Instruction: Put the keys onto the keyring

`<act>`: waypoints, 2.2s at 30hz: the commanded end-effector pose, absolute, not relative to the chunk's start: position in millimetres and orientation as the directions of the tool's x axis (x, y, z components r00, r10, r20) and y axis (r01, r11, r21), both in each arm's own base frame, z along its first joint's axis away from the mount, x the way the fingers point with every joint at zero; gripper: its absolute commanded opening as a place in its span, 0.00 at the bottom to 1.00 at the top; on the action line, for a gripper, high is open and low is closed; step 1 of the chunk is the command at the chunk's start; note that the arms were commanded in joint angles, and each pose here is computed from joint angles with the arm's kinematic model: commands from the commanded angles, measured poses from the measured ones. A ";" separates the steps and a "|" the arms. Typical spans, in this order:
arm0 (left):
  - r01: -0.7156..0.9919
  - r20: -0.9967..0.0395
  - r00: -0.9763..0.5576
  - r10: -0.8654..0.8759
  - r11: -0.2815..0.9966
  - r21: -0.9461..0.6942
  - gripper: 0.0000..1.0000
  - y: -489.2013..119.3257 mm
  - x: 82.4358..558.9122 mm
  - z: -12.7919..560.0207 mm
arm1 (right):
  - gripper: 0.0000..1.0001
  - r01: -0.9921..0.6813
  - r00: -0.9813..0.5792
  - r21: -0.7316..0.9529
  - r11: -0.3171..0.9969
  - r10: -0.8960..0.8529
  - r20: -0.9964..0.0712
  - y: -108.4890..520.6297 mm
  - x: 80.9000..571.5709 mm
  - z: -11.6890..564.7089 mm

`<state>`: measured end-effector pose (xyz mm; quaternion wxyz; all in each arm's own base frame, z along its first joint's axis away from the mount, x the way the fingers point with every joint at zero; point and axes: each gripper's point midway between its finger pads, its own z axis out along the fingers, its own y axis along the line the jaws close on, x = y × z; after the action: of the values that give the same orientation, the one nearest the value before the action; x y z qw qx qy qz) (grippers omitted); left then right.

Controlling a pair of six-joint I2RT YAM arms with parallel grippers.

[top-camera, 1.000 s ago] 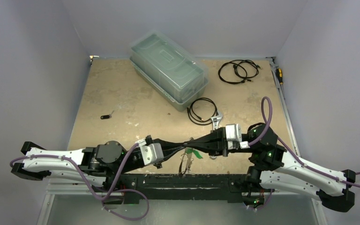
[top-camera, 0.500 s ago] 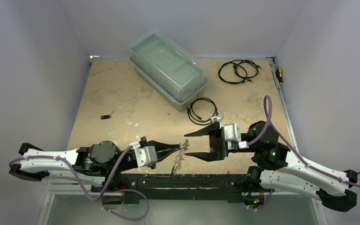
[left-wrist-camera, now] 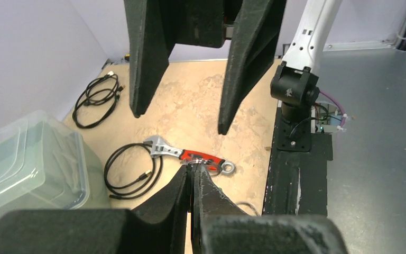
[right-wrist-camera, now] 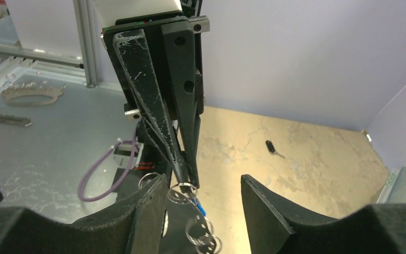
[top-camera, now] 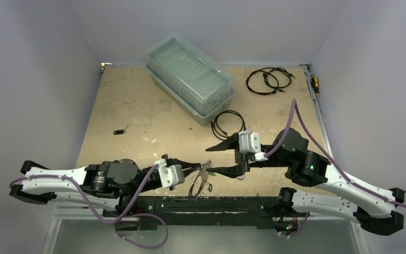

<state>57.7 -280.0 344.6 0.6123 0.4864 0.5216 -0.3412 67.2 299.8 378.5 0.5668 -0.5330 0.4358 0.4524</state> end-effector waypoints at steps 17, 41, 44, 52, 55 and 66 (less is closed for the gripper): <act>0.892 -0.981 0.147 0.129 0.410 0.188 0.00 -288.7 74.6 360.3 | 0.52 -0.970 0.050 -0.058 0.234 -0.039 -0.998 281.5 94.9 355.0; 0.965 -0.960 0.252 0.120 0.047 0.259 0.00 -265.9 19.2 350.5 | 0.49 -0.985 0.167 -0.165 -0.057 -0.048 -0.985 311.8 61.9 333.2; 0.965 -0.960 0.253 0.116 0.043 0.259 0.00 -264.9 18.5 352.0 | 0.46 -0.980 0.155 -0.144 -0.137 -0.075 -0.985 314.0 50.3 325.4; 0.963 -0.960 0.248 0.126 0.076 0.259 0.00 -265.0 24.3 352.2 | 0.37 -0.978 0.121 -0.112 -0.179 -0.043 -0.992 306.1 36.5 329.7; 0.962 -0.961 0.246 0.127 0.090 0.259 0.00 -265.0 26.7 353.2 | 0.37 -0.979 0.103 -0.095 -0.182 -0.035 -0.994 303.4 33.5 330.1; 0.962 -0.959 0.251 0.128 0.079 0.262 0.00 -271.5 24.7 355.3 | 0.44 -0.991 0.076 -0.068 -0.118 -0.063 -0.995 319.0 50.6 311.6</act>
<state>24.3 -268.7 317.6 0.5212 0.5896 0.5059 -0.3534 44.2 312.2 307.6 0.4571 -0.5724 0.4674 0.4948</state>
